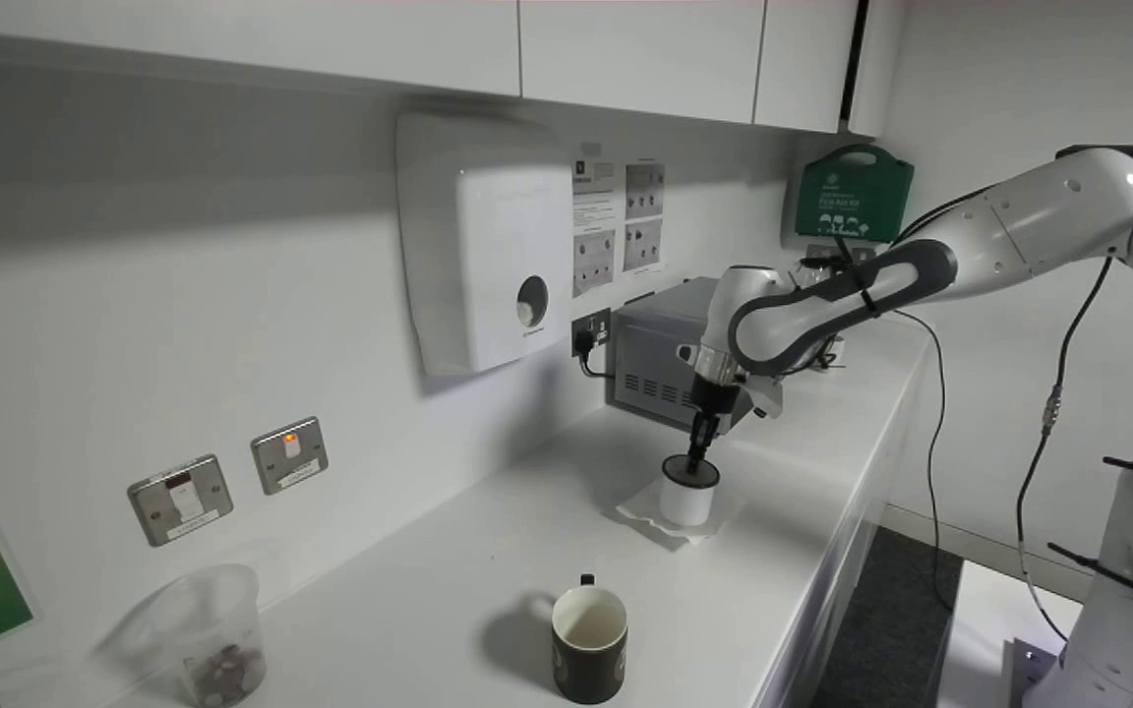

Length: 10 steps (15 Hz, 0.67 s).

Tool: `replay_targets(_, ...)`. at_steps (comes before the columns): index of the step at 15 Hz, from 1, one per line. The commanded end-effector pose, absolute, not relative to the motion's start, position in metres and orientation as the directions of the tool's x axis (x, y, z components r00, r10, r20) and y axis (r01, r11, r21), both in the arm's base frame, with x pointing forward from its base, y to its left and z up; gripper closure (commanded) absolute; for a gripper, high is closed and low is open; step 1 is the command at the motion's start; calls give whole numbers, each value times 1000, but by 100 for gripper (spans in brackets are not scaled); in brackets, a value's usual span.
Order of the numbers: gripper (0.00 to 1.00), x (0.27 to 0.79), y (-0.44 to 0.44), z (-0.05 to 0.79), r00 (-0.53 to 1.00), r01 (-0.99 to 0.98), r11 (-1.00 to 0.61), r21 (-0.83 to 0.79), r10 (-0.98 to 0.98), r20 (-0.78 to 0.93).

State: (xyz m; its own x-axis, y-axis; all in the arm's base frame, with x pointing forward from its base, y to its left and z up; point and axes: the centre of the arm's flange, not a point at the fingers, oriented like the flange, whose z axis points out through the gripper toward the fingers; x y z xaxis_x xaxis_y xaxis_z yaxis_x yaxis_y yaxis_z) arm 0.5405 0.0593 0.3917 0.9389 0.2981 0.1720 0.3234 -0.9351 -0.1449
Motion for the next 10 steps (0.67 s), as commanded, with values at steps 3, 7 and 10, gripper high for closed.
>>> replay_targets(3,98,553,53,395,945,253,-959,-129,216,244)
replay_targets(7,98,557,54,393,946,229,-968,-105,196,258)
replay_targets(10,98,555,51,387,955,217,-973,-75,196,222)
